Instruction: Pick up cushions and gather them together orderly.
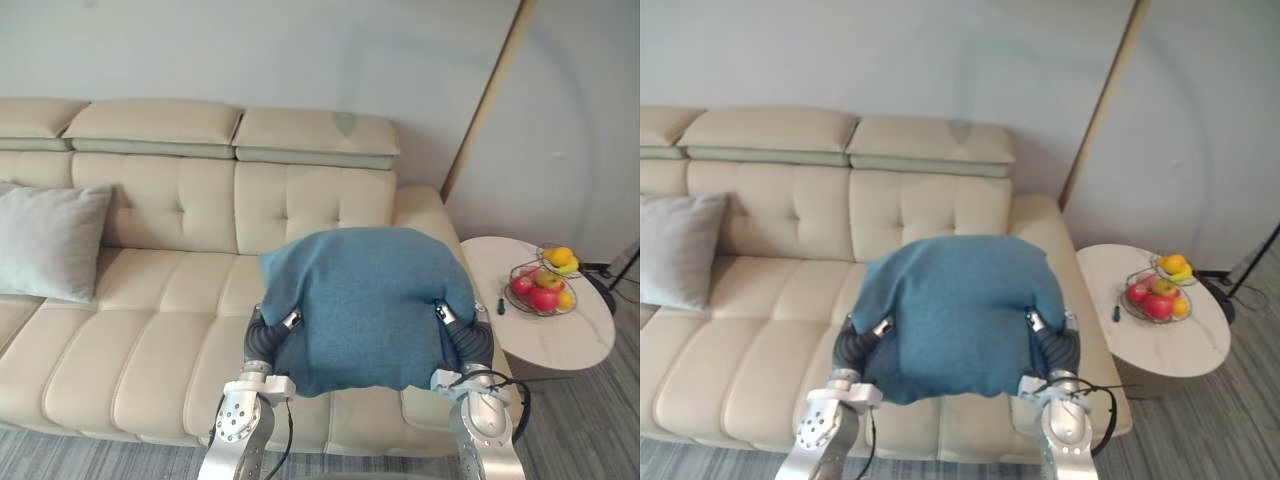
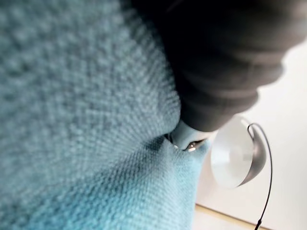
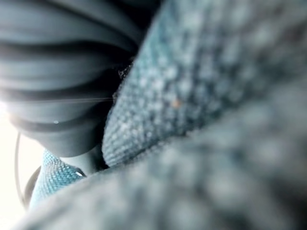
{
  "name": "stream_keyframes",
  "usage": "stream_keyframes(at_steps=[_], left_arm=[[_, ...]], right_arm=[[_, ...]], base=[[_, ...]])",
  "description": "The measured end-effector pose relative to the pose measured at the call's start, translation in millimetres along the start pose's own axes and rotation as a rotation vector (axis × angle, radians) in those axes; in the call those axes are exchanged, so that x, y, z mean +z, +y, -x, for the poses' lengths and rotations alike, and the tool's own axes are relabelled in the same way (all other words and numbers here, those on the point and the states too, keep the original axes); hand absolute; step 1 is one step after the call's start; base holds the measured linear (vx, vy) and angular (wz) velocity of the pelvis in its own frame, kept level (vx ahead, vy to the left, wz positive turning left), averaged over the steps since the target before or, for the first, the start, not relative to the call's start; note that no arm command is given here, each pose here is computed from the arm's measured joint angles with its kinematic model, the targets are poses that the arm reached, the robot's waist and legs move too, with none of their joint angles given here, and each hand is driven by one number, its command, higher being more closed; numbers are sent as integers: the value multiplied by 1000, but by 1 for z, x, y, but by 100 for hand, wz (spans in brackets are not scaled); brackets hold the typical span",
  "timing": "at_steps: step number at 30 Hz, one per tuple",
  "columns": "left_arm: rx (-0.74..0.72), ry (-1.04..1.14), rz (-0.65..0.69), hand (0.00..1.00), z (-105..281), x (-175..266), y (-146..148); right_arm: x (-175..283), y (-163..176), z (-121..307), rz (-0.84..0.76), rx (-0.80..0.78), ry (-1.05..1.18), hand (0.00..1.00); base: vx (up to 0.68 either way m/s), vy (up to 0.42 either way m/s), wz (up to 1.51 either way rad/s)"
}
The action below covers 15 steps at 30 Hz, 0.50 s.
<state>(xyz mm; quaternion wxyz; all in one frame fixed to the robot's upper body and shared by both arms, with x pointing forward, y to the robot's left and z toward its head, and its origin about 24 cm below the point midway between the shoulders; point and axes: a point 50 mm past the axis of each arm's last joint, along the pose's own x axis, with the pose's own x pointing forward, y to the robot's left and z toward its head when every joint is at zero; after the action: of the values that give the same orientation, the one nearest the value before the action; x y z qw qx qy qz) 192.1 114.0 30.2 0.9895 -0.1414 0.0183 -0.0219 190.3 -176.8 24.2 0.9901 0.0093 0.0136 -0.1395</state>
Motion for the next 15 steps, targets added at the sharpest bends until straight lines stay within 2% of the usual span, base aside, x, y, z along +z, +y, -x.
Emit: stream_keyframes(at_steps=[4, 10, 15], left_arm=[[5, 1, -9, 100, 0, 0, 1], [35, -78, -70, 100, -22, 16, 7], [74, -212, -72, 100, -48, 47, 5]], right_arm=[[-10, 2, -4, 10, 7, 40, 100], [-9, 21, -33, 20, 55, 27, 100], [27, 43, -64, 9, 78, -115, 100]], base=[[26, 3, -4], [-2, 4, 4], [-105, -9, 2]])
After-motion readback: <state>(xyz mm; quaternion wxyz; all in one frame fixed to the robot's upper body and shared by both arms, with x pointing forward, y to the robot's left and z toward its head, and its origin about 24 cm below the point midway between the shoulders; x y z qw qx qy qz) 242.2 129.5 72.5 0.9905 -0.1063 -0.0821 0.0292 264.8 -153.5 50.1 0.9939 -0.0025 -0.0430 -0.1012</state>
